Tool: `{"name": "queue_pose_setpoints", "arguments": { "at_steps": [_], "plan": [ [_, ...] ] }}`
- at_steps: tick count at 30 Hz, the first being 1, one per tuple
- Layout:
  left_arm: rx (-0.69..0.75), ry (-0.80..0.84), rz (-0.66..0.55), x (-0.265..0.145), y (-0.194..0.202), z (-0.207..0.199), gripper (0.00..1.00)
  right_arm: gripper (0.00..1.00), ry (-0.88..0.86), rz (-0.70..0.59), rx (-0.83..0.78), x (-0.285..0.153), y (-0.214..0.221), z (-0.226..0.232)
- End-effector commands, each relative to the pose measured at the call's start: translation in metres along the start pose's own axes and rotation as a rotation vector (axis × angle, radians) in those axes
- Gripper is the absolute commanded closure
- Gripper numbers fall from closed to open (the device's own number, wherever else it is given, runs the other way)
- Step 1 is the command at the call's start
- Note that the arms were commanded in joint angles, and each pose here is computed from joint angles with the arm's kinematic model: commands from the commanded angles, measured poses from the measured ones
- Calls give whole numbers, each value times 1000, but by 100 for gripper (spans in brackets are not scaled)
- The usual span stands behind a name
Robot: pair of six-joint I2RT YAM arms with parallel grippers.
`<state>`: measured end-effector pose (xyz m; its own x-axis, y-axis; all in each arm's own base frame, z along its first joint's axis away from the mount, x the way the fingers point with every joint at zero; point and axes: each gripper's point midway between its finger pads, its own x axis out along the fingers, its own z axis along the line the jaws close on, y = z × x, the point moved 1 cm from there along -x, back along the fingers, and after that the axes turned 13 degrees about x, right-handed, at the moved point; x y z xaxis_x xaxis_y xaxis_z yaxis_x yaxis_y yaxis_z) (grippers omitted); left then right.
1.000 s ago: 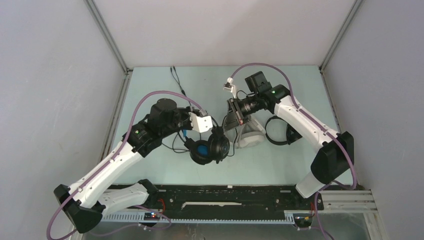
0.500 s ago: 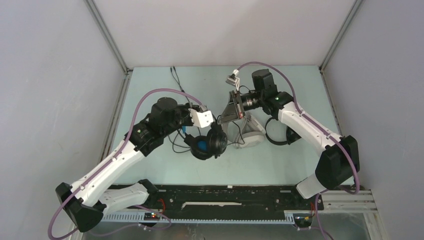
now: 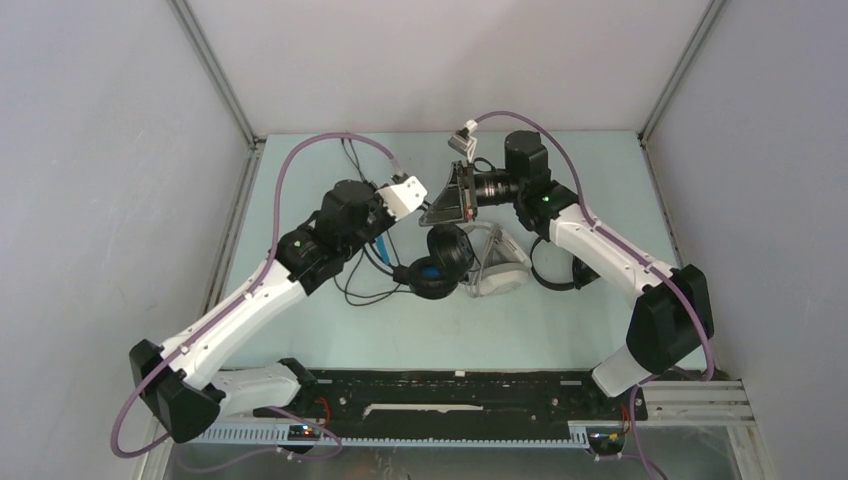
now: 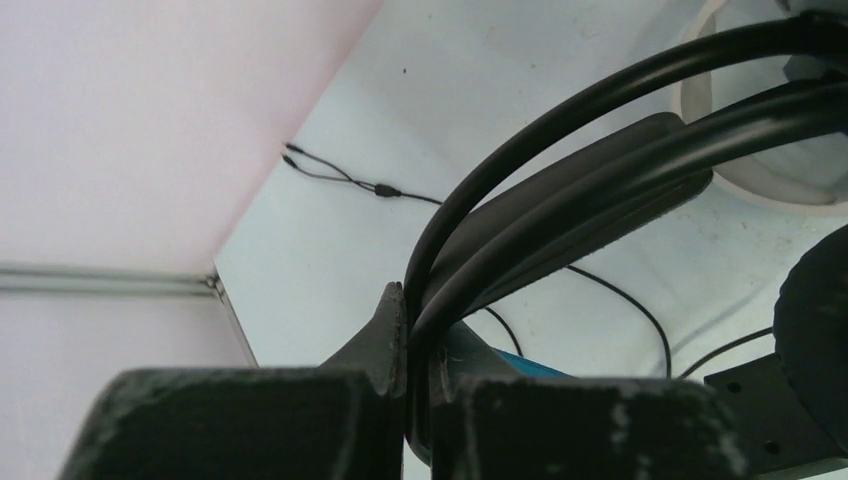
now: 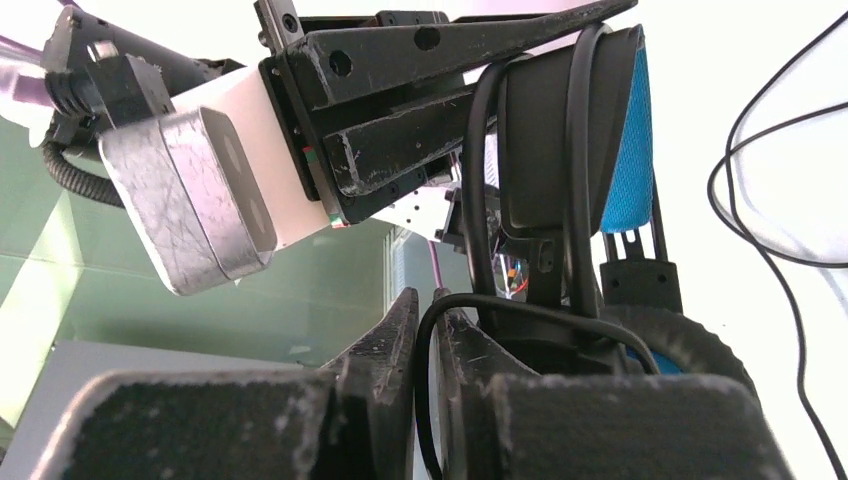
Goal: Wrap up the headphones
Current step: Wrap the headphones cable around the headphones.
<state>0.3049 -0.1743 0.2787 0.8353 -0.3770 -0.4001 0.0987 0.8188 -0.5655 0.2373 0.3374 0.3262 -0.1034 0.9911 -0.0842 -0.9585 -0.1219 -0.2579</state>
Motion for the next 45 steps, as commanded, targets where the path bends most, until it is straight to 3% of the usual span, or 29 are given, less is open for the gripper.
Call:
{"name": "queue_pose_setpoints", "arguments": {
  "at_steps": [1, 12, 20, 25, 45],
  "plan": [
    [-151, -74, 121, -1, 8, 17, 100, 89, -102, 18, -117, 6, 4, 38],
    [-286, -82, 161, 2, 4, 24, 100, 82, -108, -72, -165, 11, -10, 46],
    [-416, -111, 226, 5, 10, 28, 100, 80, -6, -122, -236, 18, -13, 37],
    [-547, -154, 244, 2, 16, 39, 100, 77, 2, -91, -245, 24, -7, 30],
    [-725, -413, 304, -29, 52, 89, 100, 71, 46, -45, -352, 42, 4, 10]
  ]
}}
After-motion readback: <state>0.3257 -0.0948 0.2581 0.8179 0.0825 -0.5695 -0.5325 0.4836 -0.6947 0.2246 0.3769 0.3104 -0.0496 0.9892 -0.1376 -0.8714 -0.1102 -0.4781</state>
